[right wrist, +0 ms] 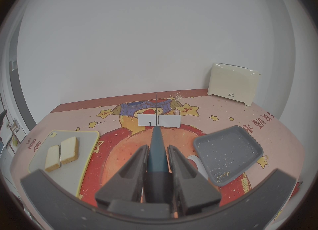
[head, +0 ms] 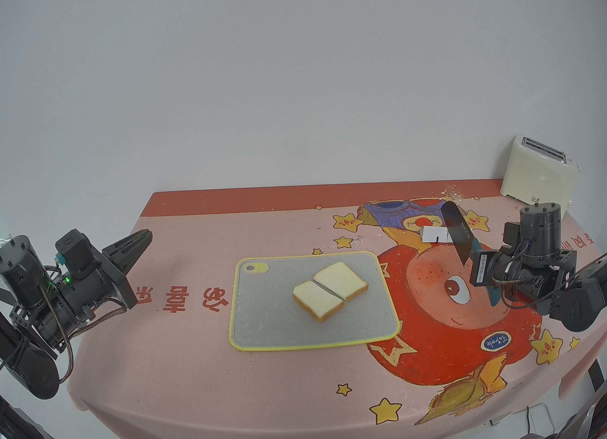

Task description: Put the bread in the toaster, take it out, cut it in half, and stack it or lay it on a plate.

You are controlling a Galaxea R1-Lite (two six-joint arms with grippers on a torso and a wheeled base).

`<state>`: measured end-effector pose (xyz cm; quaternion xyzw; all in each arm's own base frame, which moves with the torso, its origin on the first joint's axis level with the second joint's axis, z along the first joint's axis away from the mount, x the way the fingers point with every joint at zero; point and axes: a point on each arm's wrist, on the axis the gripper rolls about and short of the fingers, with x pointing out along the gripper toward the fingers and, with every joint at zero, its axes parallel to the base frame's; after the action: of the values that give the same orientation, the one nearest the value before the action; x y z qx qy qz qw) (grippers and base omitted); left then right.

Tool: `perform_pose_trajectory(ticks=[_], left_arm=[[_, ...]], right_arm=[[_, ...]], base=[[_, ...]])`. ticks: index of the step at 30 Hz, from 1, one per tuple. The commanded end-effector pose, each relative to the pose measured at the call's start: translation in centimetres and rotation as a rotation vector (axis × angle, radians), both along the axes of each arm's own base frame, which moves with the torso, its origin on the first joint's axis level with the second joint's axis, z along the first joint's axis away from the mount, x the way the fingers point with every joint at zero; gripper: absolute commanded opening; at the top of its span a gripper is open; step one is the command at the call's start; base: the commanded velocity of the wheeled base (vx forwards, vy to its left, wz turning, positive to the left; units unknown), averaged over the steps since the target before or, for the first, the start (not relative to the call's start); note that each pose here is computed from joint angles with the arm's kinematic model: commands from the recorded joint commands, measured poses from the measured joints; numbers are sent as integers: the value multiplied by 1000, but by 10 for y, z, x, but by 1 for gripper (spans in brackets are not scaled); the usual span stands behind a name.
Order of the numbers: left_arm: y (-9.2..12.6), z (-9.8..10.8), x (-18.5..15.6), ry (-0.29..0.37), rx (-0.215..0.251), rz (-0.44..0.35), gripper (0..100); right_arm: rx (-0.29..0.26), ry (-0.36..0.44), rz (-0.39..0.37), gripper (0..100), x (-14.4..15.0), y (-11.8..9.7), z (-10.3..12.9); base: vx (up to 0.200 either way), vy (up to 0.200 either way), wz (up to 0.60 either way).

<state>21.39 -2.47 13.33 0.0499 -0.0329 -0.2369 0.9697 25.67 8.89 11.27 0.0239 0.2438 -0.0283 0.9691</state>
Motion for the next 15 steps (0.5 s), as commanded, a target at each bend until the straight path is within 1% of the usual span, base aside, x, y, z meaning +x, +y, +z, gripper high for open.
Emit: perform_pose_trajectory(ticks=[1, 10, 15], left_arm=[[0, 2, 0, -17, -1, -1, 0], [0, 1, 0, -14, -1, -2, 0], [0, 1, 0, -17, 7, -2, 0]], right_arm=[[-3, 5, 1, 0, 0, 0, -1], [6, -22, 1, 0, 4, 2, 5], [8, -29, -4, 0, 6, 1, 7]], base=[[0, 0, 0], [0, 0, 0], [0, 0, 0]])
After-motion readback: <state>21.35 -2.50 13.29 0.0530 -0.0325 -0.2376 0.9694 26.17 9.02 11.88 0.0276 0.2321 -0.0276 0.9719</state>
